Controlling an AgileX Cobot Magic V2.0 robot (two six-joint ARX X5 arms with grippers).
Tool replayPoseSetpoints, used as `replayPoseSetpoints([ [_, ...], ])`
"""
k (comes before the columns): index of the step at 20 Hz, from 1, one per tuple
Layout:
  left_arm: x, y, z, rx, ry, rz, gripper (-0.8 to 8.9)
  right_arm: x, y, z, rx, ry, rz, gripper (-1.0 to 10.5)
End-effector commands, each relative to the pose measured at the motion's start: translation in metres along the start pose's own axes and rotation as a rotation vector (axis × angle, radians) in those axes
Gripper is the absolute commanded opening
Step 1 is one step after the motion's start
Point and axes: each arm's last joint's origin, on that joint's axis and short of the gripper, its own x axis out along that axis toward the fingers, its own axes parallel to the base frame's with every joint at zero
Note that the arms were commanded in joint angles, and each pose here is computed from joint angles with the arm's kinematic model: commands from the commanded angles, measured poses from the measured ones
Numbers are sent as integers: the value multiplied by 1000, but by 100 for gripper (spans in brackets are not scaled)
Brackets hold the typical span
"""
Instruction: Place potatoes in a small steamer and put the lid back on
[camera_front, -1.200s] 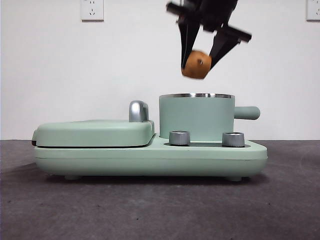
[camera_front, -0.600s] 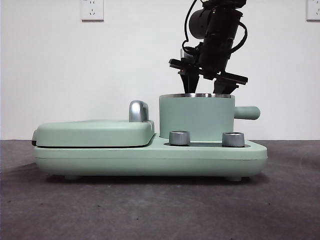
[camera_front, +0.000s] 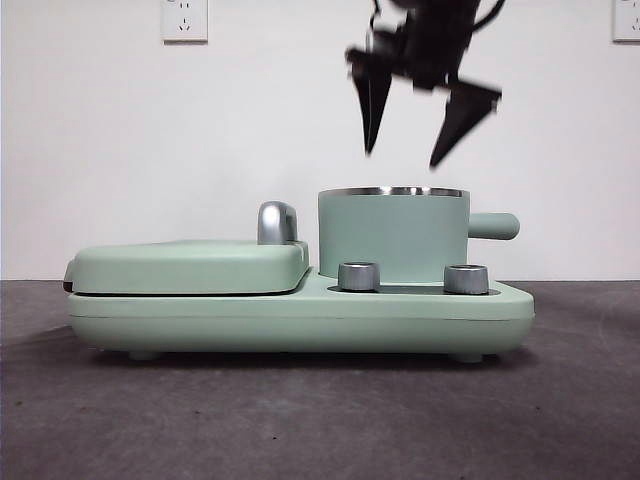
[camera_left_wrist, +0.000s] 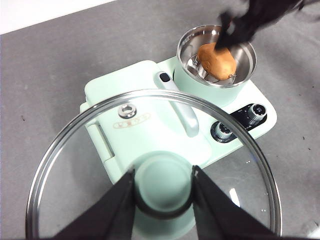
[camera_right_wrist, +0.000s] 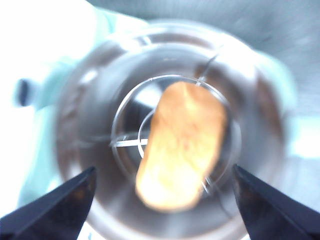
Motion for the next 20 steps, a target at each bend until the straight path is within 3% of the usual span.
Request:
replayPoseSetpoints([
  [1, 3, 0, 9, 5, -44, -9, 17, -33, 9, -9, -51, -15, -12, 429],
  [9, 28, 4, 20, 2, -27, -11, 17, -145, 25, -51, -173, -238, 46, 428],
  [14, 50, 2, 30, 0, -35, -47, 17, -188, 12, -124, -173, -236, 44, 428],
  [18, 75, -7, 39, 27, -35, -88, 17, -189, -4, -194, -166, -192, 44, 428],
  [20, 91, -14, 43, 42, -29, -114, 17, -185, -10, -224, -135, -259, 71, 428],
])
